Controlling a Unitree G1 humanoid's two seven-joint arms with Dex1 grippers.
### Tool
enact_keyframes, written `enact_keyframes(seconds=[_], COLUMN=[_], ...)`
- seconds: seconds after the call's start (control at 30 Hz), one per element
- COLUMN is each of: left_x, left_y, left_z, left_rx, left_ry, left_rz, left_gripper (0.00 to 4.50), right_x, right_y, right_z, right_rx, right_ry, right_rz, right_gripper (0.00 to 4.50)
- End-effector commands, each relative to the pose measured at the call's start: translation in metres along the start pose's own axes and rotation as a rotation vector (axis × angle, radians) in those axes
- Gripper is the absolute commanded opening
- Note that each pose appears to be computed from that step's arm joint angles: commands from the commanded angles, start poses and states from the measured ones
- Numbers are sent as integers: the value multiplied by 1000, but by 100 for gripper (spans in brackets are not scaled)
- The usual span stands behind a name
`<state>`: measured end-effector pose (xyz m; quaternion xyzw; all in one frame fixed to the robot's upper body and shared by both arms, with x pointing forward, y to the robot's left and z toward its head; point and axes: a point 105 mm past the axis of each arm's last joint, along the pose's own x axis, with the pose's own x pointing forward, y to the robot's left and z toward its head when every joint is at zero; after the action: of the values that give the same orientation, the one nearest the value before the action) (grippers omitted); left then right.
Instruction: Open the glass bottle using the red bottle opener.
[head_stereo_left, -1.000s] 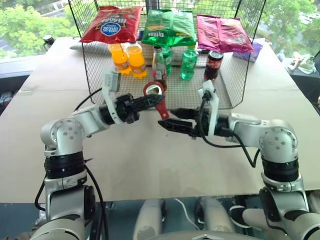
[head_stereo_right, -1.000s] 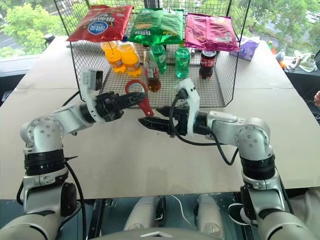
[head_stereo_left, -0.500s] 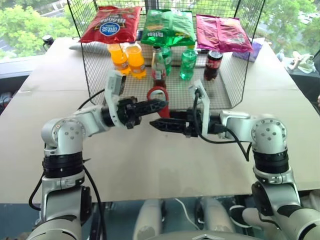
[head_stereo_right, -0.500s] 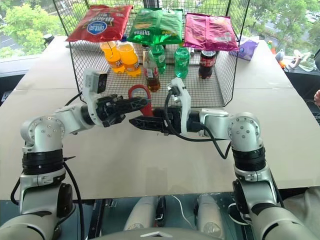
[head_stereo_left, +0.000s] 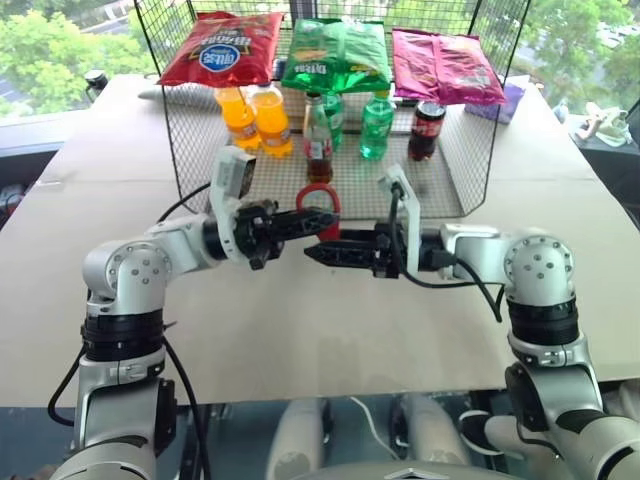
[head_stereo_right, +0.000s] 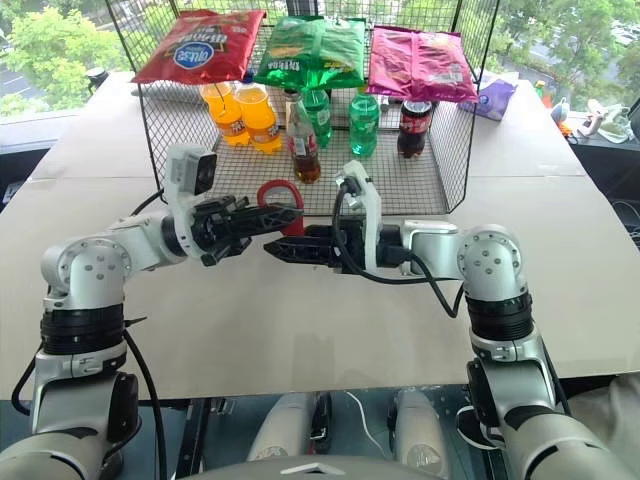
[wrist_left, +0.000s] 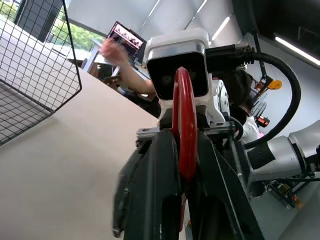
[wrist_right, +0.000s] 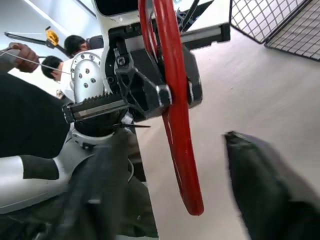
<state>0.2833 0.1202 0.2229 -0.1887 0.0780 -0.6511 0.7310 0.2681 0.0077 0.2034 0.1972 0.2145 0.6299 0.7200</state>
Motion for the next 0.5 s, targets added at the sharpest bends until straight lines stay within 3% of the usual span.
enact_keyframes(seconds=[0.03,0.13,0.5], left_x=[3,3,3], left_y=[-8,-8,-8], left_z=[6,6,7], left_rx=[51,52,42], left_ry=[-1,-4,-18], left_rz=[-23,-24,-29], left_gripper=[0,0,0], right_x=[-2,-3,-6], right_y=[12,12,11], right_z=[11,11,12], right_rx=[-33,-31,-13], right_ry=[-26,-27,-46], right_rz=[53,51,52], right_gripper=[130,3,3])
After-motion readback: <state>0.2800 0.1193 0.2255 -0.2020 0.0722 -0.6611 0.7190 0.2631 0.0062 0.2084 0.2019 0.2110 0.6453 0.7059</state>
